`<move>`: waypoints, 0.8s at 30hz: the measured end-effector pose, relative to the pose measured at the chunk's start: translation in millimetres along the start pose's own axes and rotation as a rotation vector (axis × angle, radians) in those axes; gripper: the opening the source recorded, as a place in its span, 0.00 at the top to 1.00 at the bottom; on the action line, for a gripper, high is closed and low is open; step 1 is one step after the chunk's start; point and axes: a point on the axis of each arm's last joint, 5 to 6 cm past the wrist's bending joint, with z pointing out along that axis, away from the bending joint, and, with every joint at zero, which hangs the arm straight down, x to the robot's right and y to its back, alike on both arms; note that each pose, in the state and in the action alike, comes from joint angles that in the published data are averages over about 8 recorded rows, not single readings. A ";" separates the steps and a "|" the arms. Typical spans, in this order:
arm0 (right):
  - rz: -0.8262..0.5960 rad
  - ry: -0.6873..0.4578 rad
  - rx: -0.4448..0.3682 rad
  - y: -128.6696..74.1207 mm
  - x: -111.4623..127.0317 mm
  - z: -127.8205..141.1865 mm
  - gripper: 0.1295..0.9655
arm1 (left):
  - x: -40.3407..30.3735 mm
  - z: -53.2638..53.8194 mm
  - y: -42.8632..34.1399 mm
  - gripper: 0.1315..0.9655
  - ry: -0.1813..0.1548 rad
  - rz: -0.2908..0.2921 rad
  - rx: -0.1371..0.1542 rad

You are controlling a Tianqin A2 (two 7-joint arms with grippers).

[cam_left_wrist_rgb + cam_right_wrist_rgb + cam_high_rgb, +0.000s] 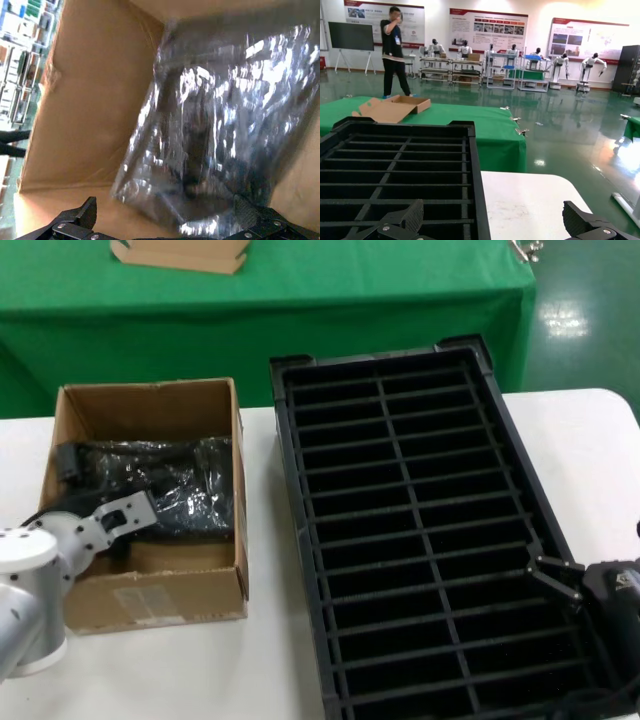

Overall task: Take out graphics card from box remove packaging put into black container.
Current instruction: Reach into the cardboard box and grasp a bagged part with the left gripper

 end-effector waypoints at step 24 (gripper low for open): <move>0.000 0.000 0.000 0.0 0.0 0.0 0.00 | -47.8 4.6 -31.8 0.00 0.557 -0.017 0.104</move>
